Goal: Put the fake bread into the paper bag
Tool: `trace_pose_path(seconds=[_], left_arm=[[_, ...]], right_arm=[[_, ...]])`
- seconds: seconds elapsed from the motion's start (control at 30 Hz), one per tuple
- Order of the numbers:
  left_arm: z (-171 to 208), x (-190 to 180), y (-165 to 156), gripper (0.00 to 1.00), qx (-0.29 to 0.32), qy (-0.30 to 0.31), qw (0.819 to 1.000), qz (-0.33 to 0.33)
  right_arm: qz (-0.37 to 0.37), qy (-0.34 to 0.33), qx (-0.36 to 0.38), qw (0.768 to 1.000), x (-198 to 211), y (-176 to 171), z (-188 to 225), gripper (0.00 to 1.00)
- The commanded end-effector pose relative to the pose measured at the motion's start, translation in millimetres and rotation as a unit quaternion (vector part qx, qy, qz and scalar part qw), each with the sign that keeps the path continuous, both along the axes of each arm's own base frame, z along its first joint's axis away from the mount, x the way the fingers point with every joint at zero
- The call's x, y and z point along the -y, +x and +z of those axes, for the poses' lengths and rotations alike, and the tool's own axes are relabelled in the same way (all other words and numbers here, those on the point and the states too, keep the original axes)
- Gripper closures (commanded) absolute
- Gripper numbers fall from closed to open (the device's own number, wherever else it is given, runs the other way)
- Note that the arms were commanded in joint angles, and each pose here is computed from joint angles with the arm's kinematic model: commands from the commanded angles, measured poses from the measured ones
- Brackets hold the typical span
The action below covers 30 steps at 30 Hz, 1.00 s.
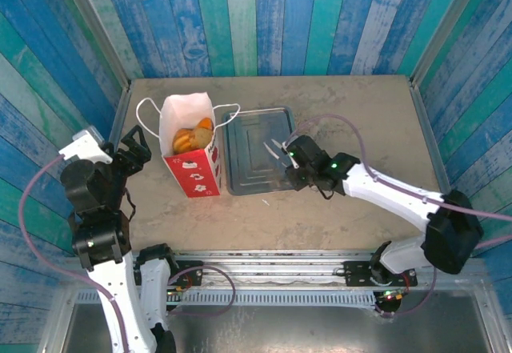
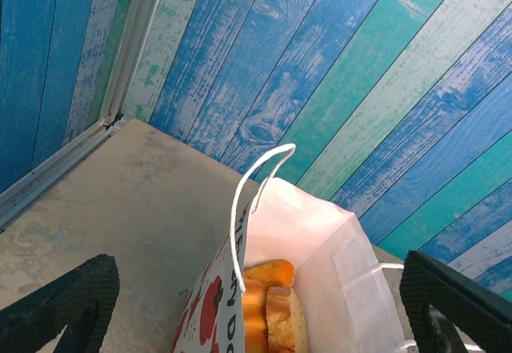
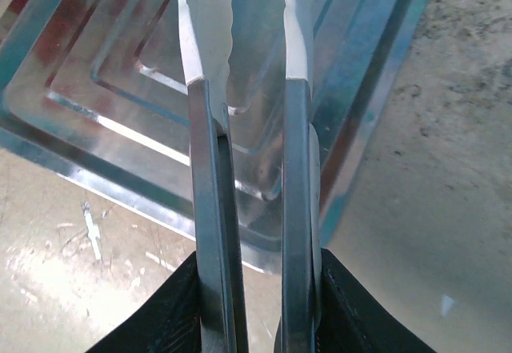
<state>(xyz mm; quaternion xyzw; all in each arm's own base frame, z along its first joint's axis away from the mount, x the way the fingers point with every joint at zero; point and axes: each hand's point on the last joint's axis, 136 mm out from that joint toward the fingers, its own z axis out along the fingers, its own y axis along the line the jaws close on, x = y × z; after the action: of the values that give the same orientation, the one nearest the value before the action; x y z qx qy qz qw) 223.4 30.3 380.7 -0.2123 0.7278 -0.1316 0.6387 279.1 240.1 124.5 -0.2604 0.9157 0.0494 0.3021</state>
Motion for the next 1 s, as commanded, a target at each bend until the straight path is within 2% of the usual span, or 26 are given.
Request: trace_pose_path(seconds=[0.0, 0.3, 0.53, 0.97], left_arm=[[-2, -4, -1, 0.06, 0.002, -0.003, 1.000, 0.012], [-6, -6, 1, 0.06, -0.003, -0.002, 1.000, 0.017], [-8, -7, 2, 0.06, -0.003, -0.004, 1.000, 0.017], [-9, -7, 2, 0.06, -0.001, -0.004, 1.000, 0.018]], right_arm=[[0.002, 0.036, 0.031, 0.999, -18, 18, 3, 0.64], [0.001, 0.001, -0.015, 1.000, -23, 26, -51, 0.63], [-0.005, -0.020, -0.047, 0.999, -12, 15, -76, 0.52], [-0.018, -0.024, -0.068, 0.997, 3, -2, -81, 0.31]])
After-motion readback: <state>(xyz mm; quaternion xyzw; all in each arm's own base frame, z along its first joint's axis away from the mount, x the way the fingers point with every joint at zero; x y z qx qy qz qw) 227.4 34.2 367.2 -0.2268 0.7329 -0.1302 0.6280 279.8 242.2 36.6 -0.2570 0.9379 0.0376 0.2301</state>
